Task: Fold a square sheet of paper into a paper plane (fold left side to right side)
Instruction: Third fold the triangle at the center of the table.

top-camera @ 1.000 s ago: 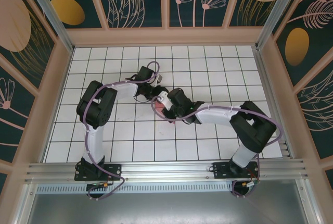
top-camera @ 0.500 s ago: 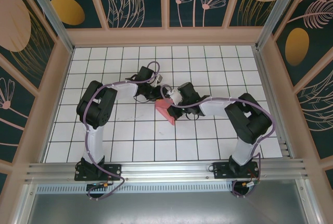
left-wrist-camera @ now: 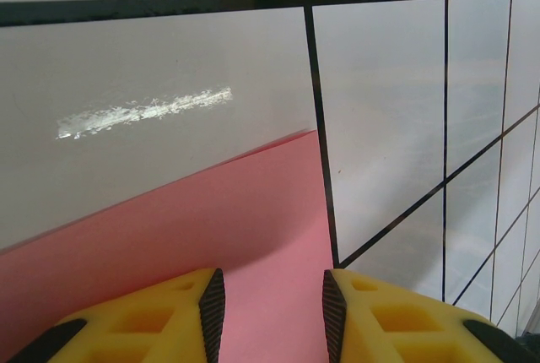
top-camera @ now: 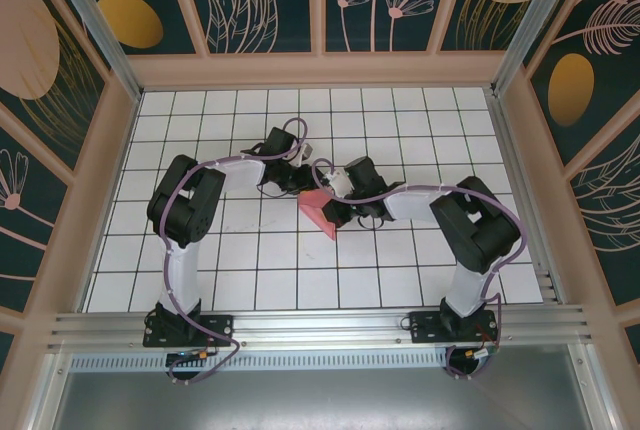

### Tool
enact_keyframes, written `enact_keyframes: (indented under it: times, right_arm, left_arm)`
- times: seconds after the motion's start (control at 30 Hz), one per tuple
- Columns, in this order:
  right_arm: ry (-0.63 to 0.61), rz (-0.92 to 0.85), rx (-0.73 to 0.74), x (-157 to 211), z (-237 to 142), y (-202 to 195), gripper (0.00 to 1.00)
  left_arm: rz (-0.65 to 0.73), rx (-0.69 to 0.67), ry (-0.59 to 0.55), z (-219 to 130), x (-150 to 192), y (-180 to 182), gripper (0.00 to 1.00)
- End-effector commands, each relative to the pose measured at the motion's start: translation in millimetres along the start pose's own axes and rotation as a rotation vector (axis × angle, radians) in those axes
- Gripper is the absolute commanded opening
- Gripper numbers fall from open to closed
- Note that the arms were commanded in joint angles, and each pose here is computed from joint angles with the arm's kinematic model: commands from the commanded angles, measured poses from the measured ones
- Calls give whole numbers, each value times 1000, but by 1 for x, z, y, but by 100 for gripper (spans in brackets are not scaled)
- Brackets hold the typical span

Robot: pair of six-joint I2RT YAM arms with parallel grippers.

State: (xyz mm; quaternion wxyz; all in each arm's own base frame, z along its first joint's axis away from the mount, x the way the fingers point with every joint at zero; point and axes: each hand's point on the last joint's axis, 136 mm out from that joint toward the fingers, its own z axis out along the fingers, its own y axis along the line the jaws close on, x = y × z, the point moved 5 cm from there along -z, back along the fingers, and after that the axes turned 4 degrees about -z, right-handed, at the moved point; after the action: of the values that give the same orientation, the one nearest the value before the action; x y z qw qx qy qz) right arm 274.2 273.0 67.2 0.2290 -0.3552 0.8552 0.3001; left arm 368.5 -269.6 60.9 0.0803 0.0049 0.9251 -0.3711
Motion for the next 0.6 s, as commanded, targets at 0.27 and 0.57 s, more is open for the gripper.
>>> enact_keyframes:
  times: [0.27, 0.57]
  right_arm:
    - [-11, 37, 14, -1, 4, -9, 0]
    - [-4, 44, 23, -2, 6, -12, 0]
  left_arm:
    - [0, -43, 32, 6, 8, 7, 39]
    - [0, -44, 35, 8, 9, 8, 39]
